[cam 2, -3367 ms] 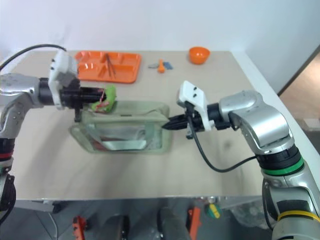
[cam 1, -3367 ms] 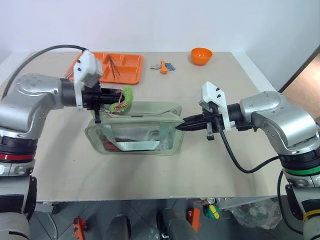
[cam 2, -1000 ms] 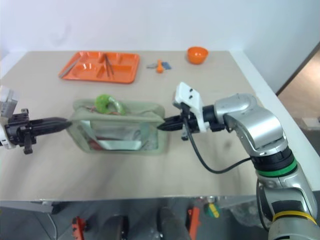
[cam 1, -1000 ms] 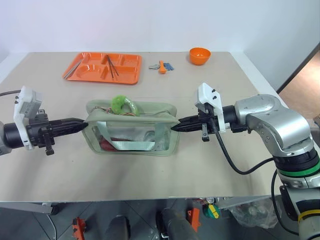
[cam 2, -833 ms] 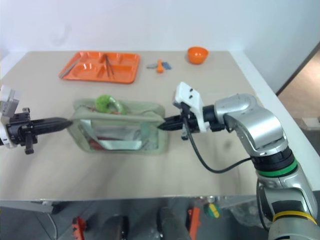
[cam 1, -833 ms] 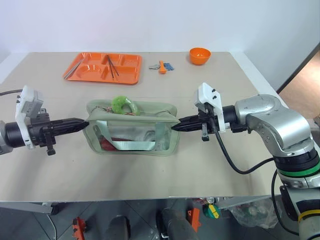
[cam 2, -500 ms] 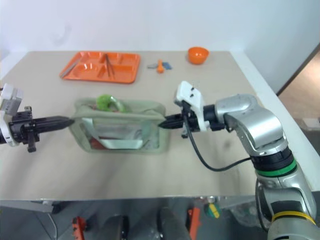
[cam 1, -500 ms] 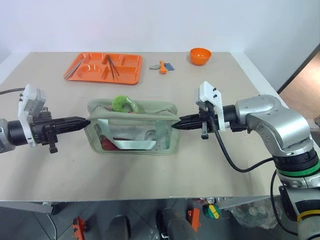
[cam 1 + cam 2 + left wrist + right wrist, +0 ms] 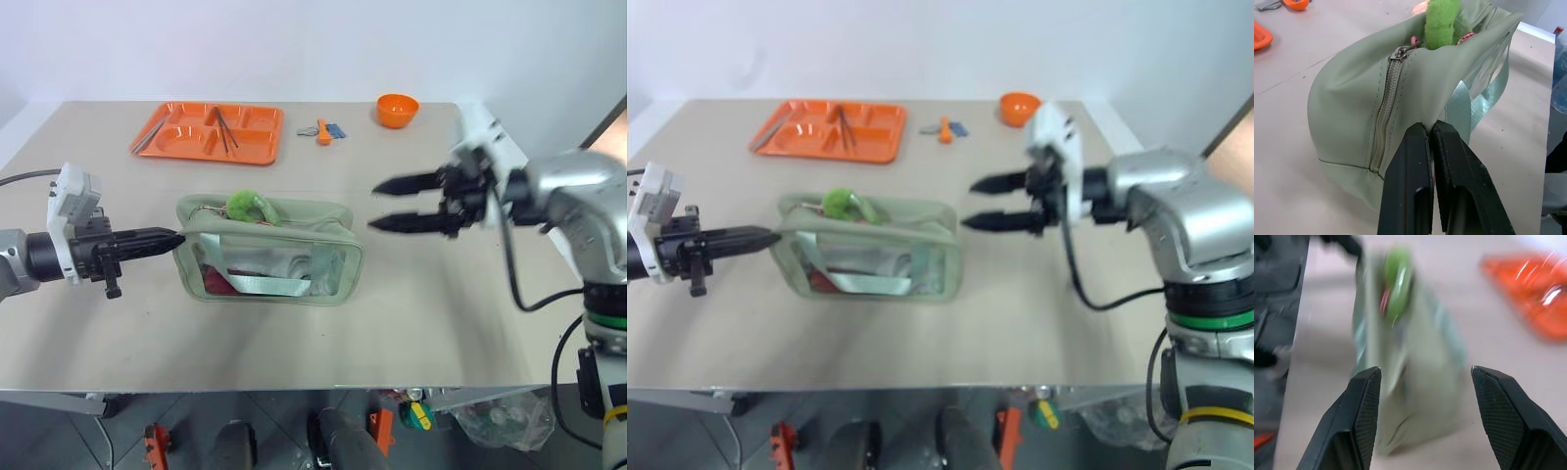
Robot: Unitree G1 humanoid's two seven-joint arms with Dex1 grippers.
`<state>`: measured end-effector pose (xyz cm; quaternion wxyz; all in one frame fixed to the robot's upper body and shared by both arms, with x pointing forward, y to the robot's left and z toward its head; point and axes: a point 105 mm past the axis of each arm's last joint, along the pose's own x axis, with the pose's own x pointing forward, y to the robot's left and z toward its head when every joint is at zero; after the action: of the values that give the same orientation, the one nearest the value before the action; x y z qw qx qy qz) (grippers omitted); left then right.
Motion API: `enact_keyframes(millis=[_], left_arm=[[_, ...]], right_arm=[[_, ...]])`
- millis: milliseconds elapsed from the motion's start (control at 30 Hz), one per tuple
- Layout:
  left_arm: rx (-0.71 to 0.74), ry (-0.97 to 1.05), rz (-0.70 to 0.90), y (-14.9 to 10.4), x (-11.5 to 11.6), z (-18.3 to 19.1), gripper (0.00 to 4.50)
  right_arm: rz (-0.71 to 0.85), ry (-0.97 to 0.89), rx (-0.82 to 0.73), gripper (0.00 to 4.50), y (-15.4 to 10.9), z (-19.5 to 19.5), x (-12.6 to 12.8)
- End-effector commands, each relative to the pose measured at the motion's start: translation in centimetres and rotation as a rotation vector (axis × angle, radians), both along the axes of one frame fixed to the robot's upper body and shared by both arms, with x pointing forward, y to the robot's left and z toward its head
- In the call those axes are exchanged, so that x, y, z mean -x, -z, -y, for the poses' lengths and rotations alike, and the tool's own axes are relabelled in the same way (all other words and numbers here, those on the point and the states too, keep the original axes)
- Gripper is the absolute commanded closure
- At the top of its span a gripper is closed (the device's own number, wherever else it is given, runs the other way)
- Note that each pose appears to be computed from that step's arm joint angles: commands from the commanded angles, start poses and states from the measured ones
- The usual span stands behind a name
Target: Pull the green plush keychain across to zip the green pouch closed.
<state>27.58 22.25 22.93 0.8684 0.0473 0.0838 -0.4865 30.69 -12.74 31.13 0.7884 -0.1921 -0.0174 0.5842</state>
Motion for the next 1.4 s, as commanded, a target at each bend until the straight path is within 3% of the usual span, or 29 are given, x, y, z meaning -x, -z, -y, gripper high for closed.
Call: enact_keyframes(millis=[33,100,267,700,1033,1400], left_arm=[[-0.003,0.022,0.036,-0.7,0.1,0.5,4.5],[-0.004,0.022,0.038,-0.7,0.0,0.5,4.5],[-0.004,0.023,0.045,-0.8,-0.1,0.7,4.5],[0.002,0.02,0.053,-0.8,0.0,0.8,4.5],[0.007,0.023,0.058,-0.8,0.0,1.1,4.5],[-0.013,-0.005,0.054,-0.6,-0.3,1.0,4.5]], right_arm=[[0.077,-0.038,-0.144,1.49,-3.6,-1.3,0.0],[0.098,-0.077,-0.146,1.49,-3.9,-3.2,-0.1],[0.104,-0.164,-0.055,1.49,-1.7,-7.1,-0.5],[0.154,-0.296,0.047,1.49,0.4,-12.5,-1.3],[0.136,-0.302,0.119,1.49,2.7,-14.4,-2.5],[0.144,-0.3,0.123,1.49,2.8,-14.7,-2.9]])
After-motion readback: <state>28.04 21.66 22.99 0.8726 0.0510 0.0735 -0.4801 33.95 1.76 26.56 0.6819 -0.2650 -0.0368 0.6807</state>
